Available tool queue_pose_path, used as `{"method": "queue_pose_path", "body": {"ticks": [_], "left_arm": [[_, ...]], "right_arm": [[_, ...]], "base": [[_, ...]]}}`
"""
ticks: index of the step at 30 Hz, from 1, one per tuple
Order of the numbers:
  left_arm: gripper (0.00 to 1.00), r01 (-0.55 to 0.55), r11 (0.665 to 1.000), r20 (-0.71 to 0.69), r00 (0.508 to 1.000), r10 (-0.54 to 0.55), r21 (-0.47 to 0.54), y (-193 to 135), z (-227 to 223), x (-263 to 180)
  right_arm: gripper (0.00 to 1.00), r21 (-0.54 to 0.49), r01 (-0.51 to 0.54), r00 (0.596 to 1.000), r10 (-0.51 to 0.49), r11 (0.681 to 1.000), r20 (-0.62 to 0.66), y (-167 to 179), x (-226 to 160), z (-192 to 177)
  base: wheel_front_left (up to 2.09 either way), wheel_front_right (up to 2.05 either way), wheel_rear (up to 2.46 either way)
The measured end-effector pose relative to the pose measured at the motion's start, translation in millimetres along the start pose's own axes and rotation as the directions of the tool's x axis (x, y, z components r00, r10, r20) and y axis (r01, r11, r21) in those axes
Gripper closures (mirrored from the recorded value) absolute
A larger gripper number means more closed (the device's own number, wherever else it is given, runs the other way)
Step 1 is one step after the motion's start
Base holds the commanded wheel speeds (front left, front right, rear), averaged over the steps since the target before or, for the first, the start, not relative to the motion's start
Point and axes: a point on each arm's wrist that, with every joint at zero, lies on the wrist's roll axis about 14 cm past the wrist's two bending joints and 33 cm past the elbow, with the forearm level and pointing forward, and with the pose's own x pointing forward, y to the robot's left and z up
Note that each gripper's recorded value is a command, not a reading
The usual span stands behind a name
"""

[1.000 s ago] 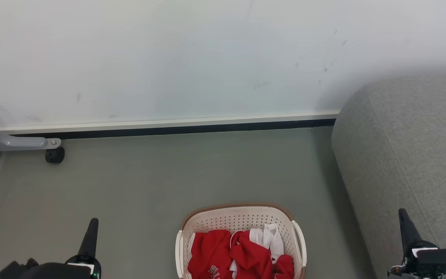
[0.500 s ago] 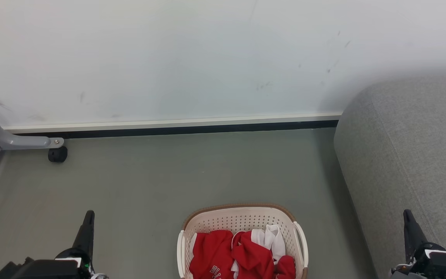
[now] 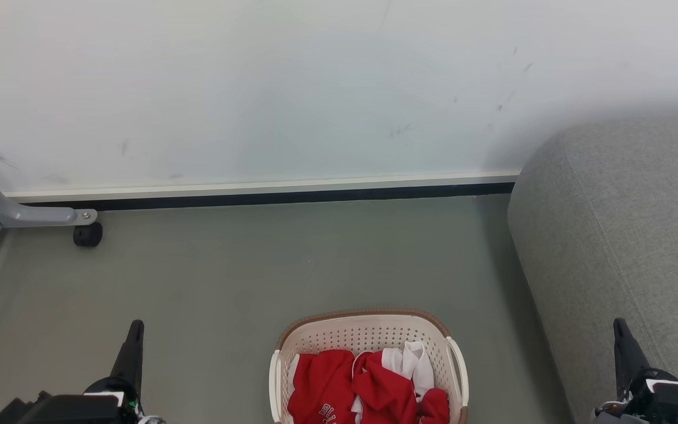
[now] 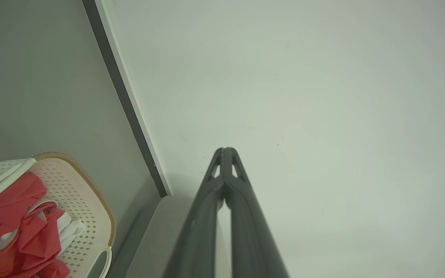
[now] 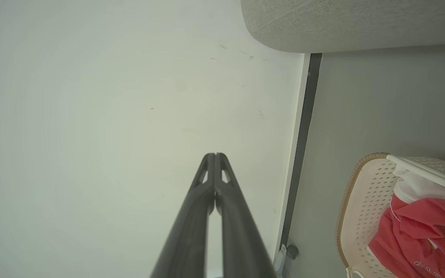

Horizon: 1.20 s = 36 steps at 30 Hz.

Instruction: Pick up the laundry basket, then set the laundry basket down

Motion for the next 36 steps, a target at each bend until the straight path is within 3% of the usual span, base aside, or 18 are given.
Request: {"method": "queue_pose_path", "body": {"ticks": [36], "left_arm": [[1.00, -0.002, 1.000, 0.000, 1.000, 0.002, 0.000, 0.6, 0.0, -0.1]], "right_arm": [[1.00, 0.000, -0.001, 1.000, 0.001, 1.000, 0.000, 0.2, 0.0, -0.1]], "base": [[0.00, 0.00, 0.00]]}}
